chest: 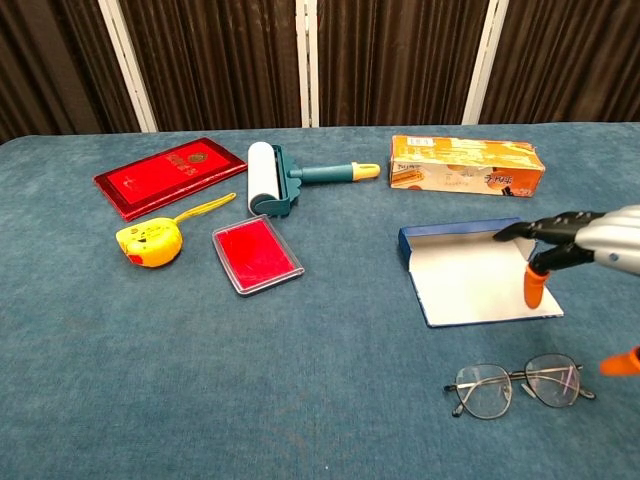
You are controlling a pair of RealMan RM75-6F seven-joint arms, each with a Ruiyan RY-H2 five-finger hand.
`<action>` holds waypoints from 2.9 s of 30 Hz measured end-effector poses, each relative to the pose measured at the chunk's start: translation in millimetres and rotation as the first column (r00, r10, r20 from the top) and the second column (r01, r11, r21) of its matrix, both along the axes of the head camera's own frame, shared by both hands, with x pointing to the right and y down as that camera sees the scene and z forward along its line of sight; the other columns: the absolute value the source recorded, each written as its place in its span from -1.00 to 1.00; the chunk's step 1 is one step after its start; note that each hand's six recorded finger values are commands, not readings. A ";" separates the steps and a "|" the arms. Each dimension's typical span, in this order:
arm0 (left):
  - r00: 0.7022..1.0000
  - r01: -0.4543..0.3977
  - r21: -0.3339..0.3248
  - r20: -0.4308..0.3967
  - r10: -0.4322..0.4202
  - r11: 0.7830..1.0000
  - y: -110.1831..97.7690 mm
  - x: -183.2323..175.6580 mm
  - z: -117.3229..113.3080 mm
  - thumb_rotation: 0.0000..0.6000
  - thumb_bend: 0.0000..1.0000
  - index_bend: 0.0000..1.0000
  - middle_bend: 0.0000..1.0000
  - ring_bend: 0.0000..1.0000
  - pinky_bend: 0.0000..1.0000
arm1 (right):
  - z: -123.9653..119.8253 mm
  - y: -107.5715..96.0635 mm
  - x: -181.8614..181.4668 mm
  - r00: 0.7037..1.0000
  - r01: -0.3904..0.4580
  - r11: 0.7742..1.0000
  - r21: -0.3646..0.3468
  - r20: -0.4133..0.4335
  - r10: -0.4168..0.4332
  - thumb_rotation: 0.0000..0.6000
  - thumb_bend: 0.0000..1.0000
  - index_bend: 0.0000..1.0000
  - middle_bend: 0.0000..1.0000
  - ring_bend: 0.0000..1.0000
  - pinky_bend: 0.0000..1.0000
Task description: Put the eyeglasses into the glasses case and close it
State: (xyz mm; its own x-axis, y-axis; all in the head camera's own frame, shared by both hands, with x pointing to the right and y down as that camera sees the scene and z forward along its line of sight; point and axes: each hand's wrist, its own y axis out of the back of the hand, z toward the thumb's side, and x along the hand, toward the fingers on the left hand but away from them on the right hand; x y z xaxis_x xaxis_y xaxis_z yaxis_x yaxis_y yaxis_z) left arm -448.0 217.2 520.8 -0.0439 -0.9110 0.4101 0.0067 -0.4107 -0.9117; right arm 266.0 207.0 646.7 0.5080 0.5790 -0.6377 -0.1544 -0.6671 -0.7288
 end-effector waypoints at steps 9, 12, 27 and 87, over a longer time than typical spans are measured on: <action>1.000 0.003 0.000 0.003 -0.003 1.000 -0.2 -0.2 0.8 1.00 -1.00 -1.00 -1.00 -1.00 -1.00 | 17.9 7.7 -20.6 1.000 0.020 0.999 -0.028 -0.009 -0.020 1.00 -0.70 -0.16 -1.00 -1.00 -1.00; 1.000 0.000 -0.002 0.005 0.000 1.000 0.1 0.4 1.5 1.00 -1.00 -1.00 -1.00 -1.00 -1.00 | 19.5 8.9 -26.8 0.999 0.033 0.999 -0.026 -0.009 -0.033 1.00 -0.69 -0.13 -1.00 -1.00 -1.00; 1.000 0.006 -0.001 0.006 -0.006 1.000 -0.9 -0.8 1.8 1.00 -1.00 -1.00 -1.00 -1.00 -1.00 | 38.5 18.9 -40.5 0.994 0.082 0.995 -0.057 -0.072 -0.086 1.00 -0.60 -0.07 -1.00 -1.00 -1.00; 0.999 0.038 -0.032 0.027 -0.037 0.999 -6.4 -9.3 12.8 1.00 -1.00 -1.00 -1.00 -1.00 -1.00 | 61.2 -106.6 -37.6 0.951 -0.279 0.959 0.051 -0.125 0.283 1.00 -0.24 0.27 -0.99 -1.00 -1.00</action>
State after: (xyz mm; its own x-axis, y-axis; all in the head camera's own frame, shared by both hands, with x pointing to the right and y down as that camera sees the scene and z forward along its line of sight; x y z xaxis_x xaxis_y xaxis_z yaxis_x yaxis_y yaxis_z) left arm -457.3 210.8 533.6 -0.0891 -0.8949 0.4374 0.0146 -0.4402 -0.8978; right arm 228.3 100.4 707.9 0.2359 0.7078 -0.6658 -0.0586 -0.6736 -0.7368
